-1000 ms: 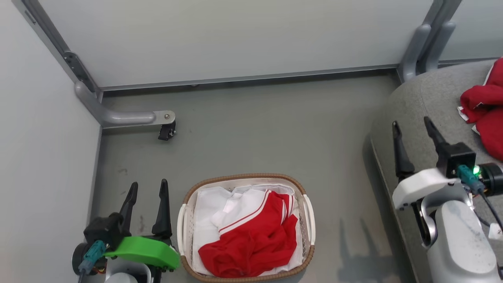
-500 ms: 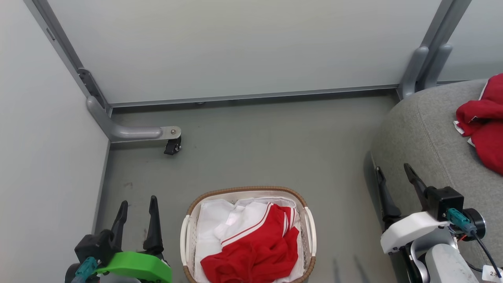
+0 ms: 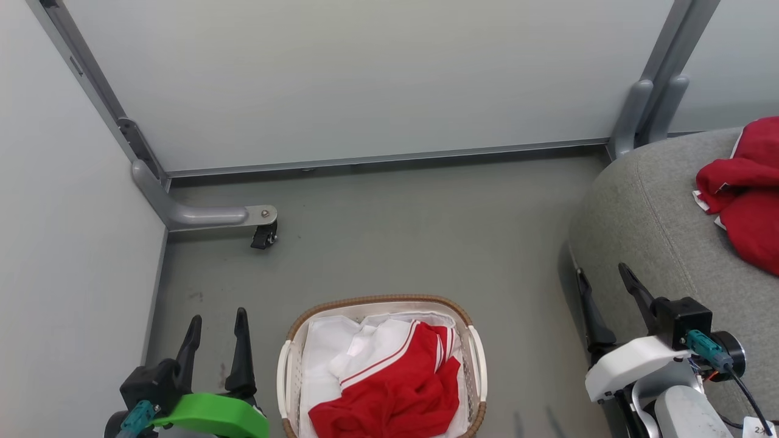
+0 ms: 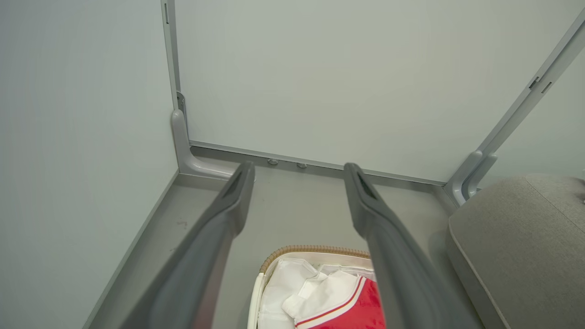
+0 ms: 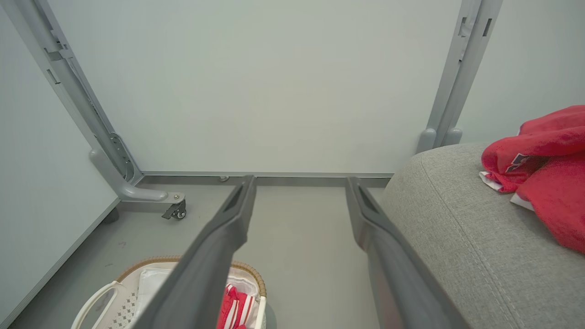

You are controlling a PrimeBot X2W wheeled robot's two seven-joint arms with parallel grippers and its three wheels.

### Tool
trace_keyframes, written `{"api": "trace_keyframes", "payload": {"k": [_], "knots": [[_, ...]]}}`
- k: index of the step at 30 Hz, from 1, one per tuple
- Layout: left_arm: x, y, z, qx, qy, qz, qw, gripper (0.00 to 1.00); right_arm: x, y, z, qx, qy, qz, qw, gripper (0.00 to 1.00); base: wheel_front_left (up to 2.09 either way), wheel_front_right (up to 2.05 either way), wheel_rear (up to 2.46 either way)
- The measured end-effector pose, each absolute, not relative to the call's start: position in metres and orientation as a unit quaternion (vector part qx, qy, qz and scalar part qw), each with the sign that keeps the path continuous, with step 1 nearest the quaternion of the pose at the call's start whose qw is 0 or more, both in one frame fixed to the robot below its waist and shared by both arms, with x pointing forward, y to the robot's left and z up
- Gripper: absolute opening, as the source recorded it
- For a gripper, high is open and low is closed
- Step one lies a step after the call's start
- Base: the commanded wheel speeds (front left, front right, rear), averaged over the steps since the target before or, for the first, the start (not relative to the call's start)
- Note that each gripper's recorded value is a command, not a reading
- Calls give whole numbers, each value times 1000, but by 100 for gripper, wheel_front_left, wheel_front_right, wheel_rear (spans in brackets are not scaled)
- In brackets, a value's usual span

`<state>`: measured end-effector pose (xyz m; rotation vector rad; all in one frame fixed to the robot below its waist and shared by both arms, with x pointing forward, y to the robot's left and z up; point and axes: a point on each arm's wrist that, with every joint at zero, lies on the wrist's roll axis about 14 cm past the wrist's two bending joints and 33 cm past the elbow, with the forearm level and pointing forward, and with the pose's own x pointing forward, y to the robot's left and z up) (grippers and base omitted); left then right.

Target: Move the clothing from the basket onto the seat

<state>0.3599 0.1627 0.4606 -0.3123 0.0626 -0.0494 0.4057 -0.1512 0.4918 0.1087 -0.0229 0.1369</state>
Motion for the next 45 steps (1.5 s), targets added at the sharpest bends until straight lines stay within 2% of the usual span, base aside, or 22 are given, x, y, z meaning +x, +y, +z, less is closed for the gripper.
{"api": "trace_keyframes", "payload": {"k": [18,23,32,40,45], "knots": [[362,157,454,-154,43,-32,987,100,408,-154,486,58,-4,63,996,100,0,0,0],[369,142,450,-141,52,-58,987,100,415,-156,488,57,-8,61,996,100,0,0,0],[410,94,447,-108,62,-142,982,100,440,-163,491,47,-21,51,997,100,0,0,0],[428,53,387,-73,150,-210,963,100,468,-170,478,40,-15,44,998,100,0,0,0],[413,23,329,-33,234,-274,932,100,481,-179,463,43,-4,33,998,100,0,0,0]]}}
